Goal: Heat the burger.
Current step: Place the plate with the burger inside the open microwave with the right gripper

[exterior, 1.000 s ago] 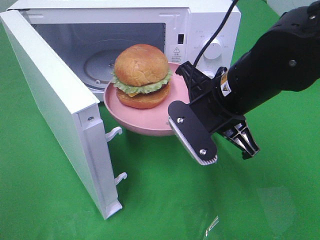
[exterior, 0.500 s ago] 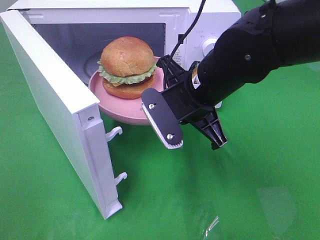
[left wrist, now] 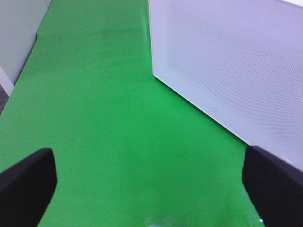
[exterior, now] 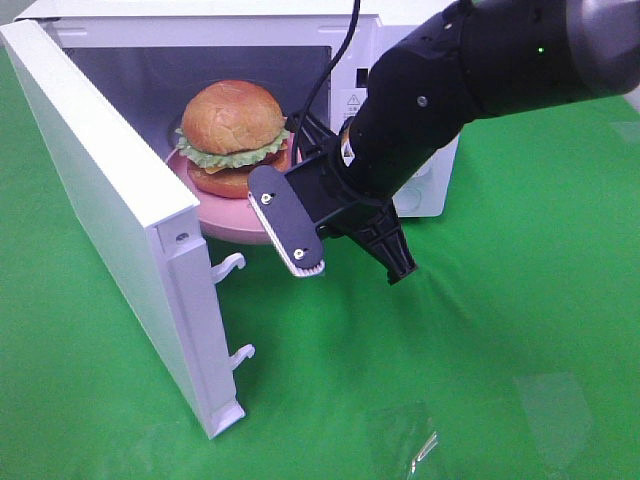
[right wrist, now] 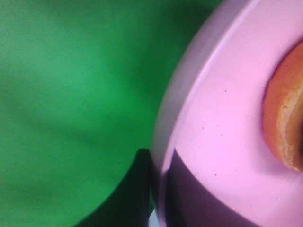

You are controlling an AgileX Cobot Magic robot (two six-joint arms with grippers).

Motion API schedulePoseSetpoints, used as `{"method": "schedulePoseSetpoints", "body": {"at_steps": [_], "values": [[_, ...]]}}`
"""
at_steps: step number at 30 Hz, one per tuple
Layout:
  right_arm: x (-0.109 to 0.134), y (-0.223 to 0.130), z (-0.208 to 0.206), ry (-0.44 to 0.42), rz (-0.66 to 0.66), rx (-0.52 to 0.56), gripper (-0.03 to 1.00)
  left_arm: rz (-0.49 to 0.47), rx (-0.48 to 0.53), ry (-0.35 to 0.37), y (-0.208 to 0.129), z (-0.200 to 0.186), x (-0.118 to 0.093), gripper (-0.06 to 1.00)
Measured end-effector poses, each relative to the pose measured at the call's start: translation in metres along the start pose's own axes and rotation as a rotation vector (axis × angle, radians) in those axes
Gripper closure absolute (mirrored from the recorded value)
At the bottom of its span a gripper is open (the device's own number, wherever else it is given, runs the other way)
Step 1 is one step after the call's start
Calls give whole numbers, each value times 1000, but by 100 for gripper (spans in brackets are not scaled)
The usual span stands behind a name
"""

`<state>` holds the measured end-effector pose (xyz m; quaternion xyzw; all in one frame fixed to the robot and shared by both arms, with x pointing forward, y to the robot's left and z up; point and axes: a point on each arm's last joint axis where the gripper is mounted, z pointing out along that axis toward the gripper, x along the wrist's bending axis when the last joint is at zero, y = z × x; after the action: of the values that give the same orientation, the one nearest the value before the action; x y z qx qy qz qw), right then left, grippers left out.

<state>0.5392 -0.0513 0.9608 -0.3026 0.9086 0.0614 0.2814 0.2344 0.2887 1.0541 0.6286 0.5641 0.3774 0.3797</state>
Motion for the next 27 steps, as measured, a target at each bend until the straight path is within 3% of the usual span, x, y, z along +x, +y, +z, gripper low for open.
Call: {"method": "schedulePoseSetpoints", "body": {"at_steps": [27], "values": [[-58,6,42,-21,174,55,92,0,0,0,0,0,0,-4]]}}
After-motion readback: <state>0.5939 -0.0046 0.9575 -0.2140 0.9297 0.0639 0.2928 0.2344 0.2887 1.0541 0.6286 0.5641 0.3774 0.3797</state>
